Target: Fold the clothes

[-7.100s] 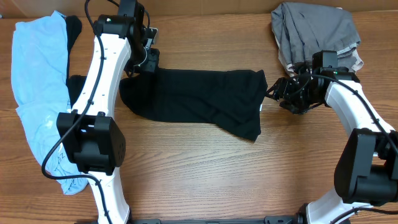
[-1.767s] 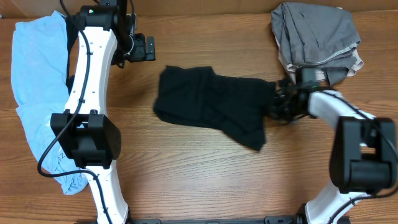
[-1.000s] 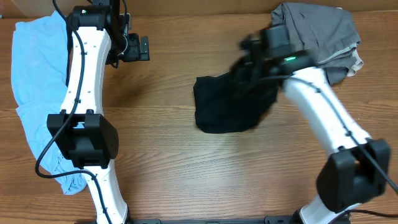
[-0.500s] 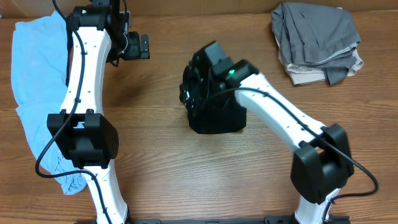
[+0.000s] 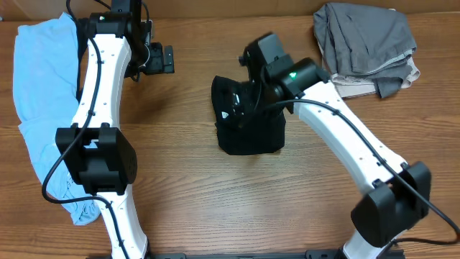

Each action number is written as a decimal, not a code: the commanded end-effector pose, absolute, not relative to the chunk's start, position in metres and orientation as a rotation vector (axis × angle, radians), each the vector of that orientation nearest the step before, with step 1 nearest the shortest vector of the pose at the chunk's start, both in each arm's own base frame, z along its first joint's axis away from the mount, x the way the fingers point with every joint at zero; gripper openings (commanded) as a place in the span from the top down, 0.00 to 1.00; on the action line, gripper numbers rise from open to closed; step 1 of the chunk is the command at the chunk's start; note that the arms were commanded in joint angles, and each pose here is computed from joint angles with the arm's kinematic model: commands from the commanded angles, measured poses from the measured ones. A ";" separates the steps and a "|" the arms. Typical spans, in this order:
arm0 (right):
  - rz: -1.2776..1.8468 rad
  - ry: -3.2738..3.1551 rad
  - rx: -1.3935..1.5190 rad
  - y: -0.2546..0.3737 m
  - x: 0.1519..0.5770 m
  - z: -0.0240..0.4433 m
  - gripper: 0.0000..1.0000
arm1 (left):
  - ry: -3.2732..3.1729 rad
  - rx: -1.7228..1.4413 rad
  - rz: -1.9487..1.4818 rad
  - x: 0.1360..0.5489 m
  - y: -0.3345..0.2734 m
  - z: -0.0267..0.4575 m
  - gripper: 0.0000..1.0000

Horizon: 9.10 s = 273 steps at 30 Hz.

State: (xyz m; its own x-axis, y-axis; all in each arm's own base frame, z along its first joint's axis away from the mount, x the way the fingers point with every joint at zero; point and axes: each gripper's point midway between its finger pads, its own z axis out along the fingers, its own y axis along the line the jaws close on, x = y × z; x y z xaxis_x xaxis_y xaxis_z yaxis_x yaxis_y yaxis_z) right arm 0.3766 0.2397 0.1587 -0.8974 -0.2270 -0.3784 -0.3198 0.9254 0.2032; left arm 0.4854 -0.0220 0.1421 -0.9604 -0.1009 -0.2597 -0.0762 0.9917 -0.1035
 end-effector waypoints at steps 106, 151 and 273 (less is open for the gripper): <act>0.321 2.849 1.046 0.110 0.344 0.137 0.00 | 2.851 -0.084 -0.124 0.491 -0.022 0.139 0.00; 0.650 2.732 0.961 0.121 0.338 0.004 0.04 | 2.849 -0.089 -0.125 0.491 -0.022 0.139 0.00; 0.594 2.164 0.338 0.017 0.312 0.320 0.00 | 2.757 -0.040 -0.136 0.512 -0.038 0.147 0.00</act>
State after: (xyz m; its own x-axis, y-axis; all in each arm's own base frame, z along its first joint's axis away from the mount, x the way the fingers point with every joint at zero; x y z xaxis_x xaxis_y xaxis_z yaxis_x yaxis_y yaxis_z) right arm 0.3140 0.0233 0.3220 -0.6058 0.4507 -0.6556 0.0094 0.8281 0.5606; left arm 0.5127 -0.0332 0.1500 -0.9255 -0.0640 -0.3734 -0.0256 0.9939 -0.1068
